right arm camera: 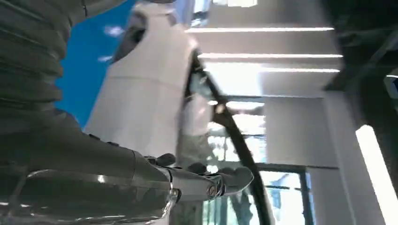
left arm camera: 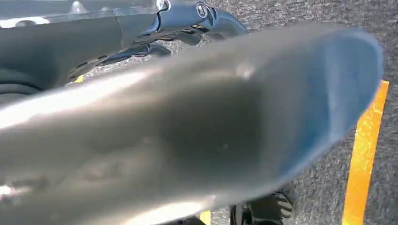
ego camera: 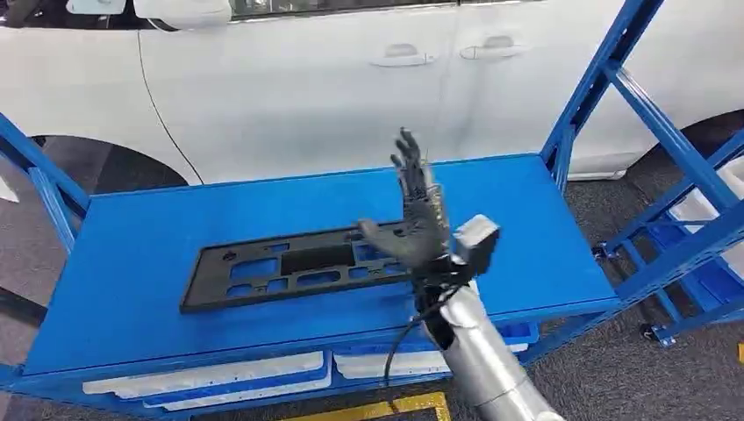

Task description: Take the parts from the cabinet and place them on the table.

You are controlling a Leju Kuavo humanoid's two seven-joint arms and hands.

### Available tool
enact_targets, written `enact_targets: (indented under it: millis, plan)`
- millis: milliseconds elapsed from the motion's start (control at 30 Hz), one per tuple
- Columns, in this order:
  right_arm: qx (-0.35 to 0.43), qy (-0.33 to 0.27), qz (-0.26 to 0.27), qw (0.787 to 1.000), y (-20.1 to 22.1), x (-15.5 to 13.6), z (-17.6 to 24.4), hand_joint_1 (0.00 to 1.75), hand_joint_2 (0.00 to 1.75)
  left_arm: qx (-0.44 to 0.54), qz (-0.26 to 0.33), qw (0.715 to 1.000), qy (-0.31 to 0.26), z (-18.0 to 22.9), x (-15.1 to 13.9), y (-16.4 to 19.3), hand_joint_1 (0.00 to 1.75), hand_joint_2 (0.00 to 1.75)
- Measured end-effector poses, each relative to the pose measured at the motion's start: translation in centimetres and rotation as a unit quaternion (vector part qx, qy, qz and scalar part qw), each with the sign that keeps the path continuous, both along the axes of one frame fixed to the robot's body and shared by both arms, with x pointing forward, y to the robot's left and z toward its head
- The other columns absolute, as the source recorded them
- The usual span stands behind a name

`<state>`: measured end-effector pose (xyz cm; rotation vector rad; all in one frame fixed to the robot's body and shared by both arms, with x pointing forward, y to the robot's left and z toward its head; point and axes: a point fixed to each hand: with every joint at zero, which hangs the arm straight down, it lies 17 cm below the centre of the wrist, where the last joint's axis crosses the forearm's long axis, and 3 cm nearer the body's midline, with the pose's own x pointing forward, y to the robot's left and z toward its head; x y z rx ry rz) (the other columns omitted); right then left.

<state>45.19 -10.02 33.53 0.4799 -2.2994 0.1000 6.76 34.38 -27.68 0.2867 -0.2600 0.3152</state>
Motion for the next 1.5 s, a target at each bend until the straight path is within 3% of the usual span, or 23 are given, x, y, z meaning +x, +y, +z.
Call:
enact_targets:
  millis: [67, 133, 300, 467, 633, 967, 1500]
  plan:
    - [0.028, 0.003, 0.058, 0.998, -1.5, -0.9, 0.5, 0.0, 1.75, 0.001, 0.001, 1.0, 0.002, 0.0, -0.1, 0.1, 0.0, 0.0]
    - [0.012, 0.0, 0.075, 0.997, -1.9, -1.3, 0.0, 0.0, 1.75, 0.002, 0.004, 1.0, 0.002, 0.0, -0.1, 0.2, 0.0, 0.0]
    - [-0.121, -0.044, -0.011, 0.992, -0.5, -1.1, -1.4, 0.0, 1.75, 0.004, 0.001, 1.0, -0.005, 0.1, 0.7, 0.1, 0.0, 0.0]
    - [-0.281, -0.12, -0.106, 0.946, 4.3, -2.5, -4.2, 0.0, 1.75, 0.005, -0.005, 1.0, -0.008, 0.2, 1.0, 0.1, 0.0, 0.0]
    - [-0.376, -0.198, -0.126, 0.896, 10.6, -6.0, -7.4, 0.0, 1.75, 0.001, -0.013, 1.0, -0.01, 0.2, 1.2, -0.2, 0.0, 0.0]
    - [-0.437, -0.331, -0.154, 0.822, 17.2, -11.0, -8.8, 0.0, 1.75, -0.002, -0.028, 0.999, -0.016, 0.2, 1.7, -0.4, 0.0, 0.0]
    - [-0.484, -0.361, -0.093, 0.792, 25.1, -13.4, -11.8, 0.0, 1.75, -0.002, -0.039, 0.999, -0.025, 0.4, 2.4, -0.4, 0.0, 0.0]
